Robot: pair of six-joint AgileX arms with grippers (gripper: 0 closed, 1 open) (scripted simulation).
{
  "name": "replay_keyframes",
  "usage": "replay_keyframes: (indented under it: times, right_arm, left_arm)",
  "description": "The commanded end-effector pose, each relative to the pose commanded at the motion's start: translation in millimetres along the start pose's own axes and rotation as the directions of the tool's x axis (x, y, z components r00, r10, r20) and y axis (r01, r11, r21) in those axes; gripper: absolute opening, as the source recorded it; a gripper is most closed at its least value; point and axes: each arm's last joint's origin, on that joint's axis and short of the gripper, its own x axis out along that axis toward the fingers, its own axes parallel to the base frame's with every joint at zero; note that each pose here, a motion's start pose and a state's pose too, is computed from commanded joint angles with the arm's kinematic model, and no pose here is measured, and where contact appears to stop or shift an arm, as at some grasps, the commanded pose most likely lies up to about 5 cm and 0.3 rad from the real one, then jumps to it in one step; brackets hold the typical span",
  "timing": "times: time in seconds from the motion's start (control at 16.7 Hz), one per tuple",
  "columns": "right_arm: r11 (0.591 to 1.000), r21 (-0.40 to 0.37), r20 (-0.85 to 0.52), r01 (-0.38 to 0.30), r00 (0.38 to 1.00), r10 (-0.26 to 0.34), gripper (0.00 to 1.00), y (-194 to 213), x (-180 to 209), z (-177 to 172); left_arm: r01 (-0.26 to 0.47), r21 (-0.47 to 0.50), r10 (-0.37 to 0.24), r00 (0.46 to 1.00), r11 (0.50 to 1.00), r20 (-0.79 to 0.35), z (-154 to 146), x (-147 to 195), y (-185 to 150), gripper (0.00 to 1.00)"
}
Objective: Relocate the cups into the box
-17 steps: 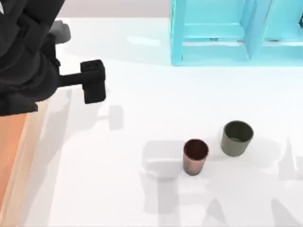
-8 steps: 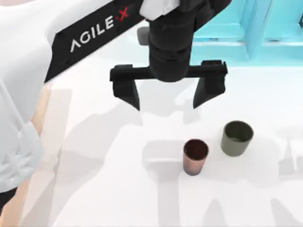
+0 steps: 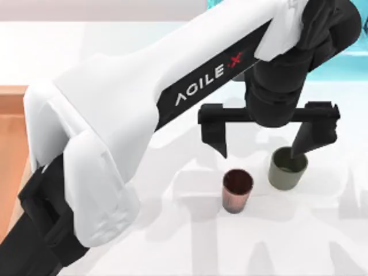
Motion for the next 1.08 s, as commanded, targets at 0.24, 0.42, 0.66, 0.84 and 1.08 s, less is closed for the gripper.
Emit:
replay_keyframes:
  times: [0.24, 0.42, 0.66, 0.84, 1.08]
  right_arm:
    - [1.0, 0.0, 0.0, 0.0, 1.0, 0.0, 1.0, 0.0, 0.0, 0.0]
    - [1.0, 0.0, 0.0, 0.0, 1.0, 0.0, 1.0, 0.0, 0.0, 0.0]
    - [1.0, 0.0, 0.0, 0.0, 1.0, 0.0, 1.0, 0.0, 0.0, 0.0]
    - [1.0, 0.0, 0.0, 0.0, 1.0, 0.0, 1.0, 0.0, 0.0, 0.0]
    - [1.0, 0.0, 0.0, 0.0, 1.0, 0.0, 1.0, 0.0, 0.0, 0.0]
  left_arm:
    - [0.0, 0.0, 0.0, 1.0, 1.0, 0.0, -0.2, 0.2, -0.4, 1.0]
    - [0.003, -0.001, -0.003, 1.0, 1.0, 0.002, 1.7, 2.5, 0.1, 1.0]
    - [0.004, 0.001, -0.004, 1.0, 1.0, 0.003, 4.7, 29.6, -3.7, 1.0]
    - [-0.005, 0.0, 0.005, 1.0, 1.0, -0.004, 4.0, 64.6, -3.2, 1.0]
    - [-0.001, 0.0, 0.001, 1.0, 1.0, -0.001, 0.4, 96.6, -0.8, 1.0]
